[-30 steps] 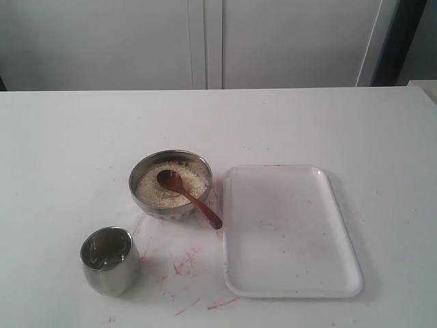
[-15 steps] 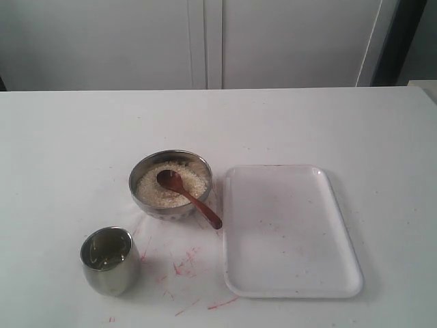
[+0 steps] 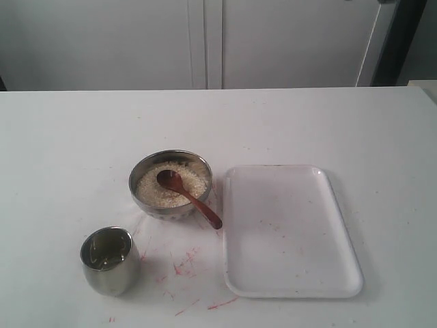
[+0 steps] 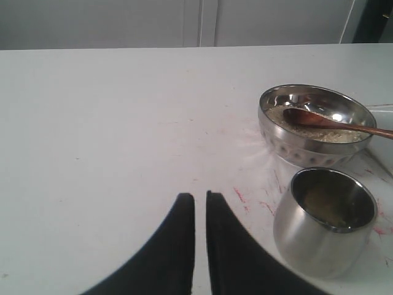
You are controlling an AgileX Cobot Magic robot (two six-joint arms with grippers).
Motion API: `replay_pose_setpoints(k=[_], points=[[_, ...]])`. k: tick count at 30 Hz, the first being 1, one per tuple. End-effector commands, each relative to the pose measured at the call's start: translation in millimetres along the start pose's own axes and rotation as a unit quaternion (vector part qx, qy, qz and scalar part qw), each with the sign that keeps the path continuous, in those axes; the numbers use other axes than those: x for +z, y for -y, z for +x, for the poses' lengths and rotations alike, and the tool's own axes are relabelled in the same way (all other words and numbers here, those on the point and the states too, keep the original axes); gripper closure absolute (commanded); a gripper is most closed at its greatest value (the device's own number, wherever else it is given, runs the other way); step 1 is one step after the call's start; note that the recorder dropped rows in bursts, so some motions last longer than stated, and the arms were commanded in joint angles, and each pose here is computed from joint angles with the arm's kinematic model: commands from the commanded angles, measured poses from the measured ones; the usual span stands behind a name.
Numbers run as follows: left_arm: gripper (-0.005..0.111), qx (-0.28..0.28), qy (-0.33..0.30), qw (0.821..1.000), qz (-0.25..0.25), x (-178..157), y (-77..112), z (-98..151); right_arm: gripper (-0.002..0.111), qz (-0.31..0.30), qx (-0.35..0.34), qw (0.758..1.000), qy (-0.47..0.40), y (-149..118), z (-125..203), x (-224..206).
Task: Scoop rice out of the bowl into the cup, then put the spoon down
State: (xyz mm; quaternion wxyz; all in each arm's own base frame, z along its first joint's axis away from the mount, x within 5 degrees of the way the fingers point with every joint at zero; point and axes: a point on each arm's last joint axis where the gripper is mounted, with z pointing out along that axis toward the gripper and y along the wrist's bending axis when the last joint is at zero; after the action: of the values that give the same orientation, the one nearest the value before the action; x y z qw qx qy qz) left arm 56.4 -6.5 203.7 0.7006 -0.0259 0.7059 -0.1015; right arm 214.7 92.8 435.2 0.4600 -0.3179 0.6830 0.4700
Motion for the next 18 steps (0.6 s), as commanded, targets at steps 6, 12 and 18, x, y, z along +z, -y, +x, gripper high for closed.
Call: replay_pose_setpoints(k=[6,12,18], points=[[0.092,-0.004,0.005,1.0,0.0,0,0.4,-3,0.108,-0.039,-0.054,0.998,0.016,-48,-6,-6],[0.092,-0.004,0.005,1.0,0.0,0,0.4,-3,0.108,0.1,-0.119,0.973,0.169,-88,-31,-41],[0.092,-0.004,0.005,1.0,0.0,0,0.4,-3,0.108,0.17,-0.114,0.927,0.314,-120,-45,-80]])
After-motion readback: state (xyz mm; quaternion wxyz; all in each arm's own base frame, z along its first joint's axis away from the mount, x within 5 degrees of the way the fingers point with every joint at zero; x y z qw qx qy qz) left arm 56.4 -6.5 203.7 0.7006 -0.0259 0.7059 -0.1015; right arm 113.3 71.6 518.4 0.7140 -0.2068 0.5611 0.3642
